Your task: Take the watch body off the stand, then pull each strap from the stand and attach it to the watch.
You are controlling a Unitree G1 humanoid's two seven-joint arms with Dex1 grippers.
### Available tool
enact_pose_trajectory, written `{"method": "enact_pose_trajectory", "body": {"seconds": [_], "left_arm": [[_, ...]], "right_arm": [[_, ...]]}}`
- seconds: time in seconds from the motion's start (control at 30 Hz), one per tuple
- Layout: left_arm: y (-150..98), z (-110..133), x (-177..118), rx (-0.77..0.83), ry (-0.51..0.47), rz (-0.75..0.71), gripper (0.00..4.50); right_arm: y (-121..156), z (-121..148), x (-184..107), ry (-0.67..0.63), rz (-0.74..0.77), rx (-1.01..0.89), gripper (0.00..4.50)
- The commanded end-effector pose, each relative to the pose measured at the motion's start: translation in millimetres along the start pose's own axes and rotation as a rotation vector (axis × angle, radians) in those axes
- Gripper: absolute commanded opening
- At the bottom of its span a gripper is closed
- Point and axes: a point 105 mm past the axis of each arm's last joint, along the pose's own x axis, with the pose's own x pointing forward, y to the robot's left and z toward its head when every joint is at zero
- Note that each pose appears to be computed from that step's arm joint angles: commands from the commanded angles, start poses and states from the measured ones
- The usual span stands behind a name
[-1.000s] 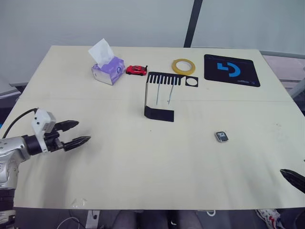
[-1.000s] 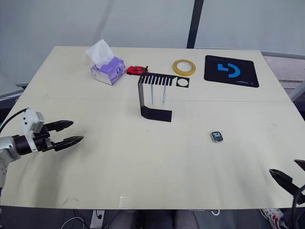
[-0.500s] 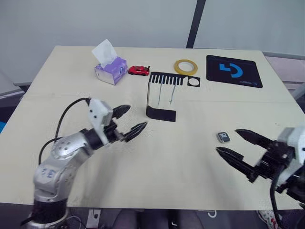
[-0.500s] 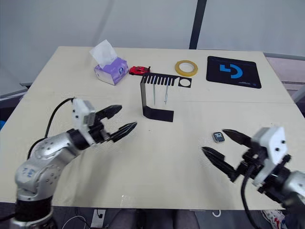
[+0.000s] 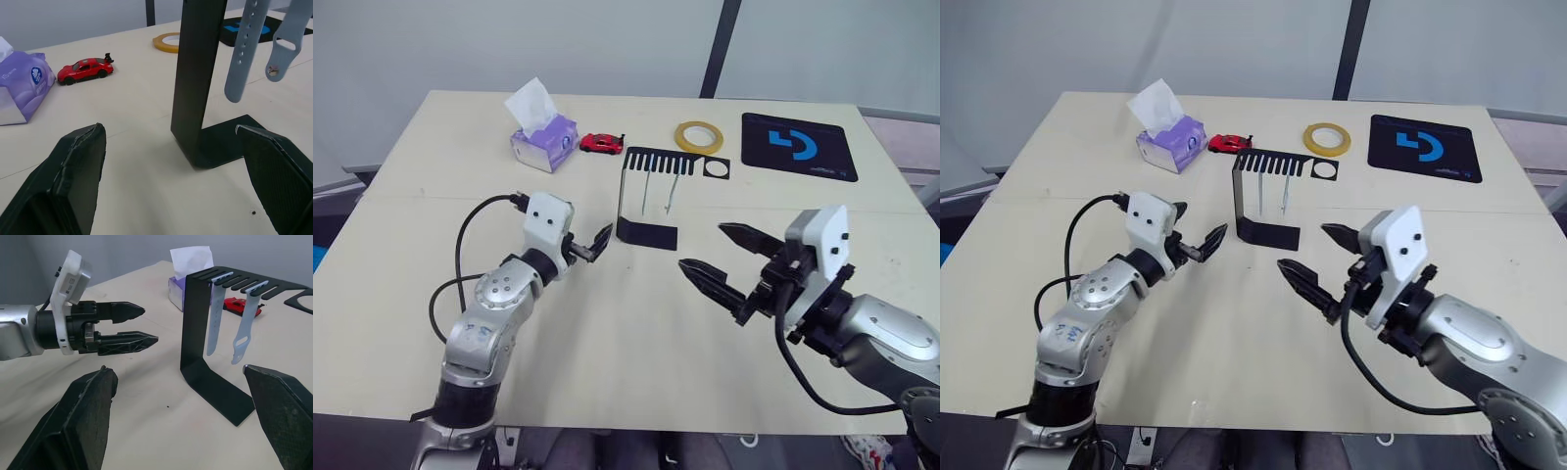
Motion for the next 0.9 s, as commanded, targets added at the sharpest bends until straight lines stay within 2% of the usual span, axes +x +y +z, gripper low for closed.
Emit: {"method": "enact_pose_trajectory", "body": {"seconds": [0.03, 0.57, 0.9], "left_arm": [[-3, 9, 7, 0.038, -0.049, 0.017, 4.5], [-4, 13, 46, 0.072, -0.084, 0.052, 4.5], [-2, 13, 59, 0.074, -0.092, 0.089, 4.5]], "right_arm": [[2, 5, 5, -0.014, -0.008, -0.026, 4.43], [3, 5, 12, -0.028, -0.021, -0.052, 4.43], [1, 4, 12, -0.027, -0.036, -0.058, 4.43]]}}
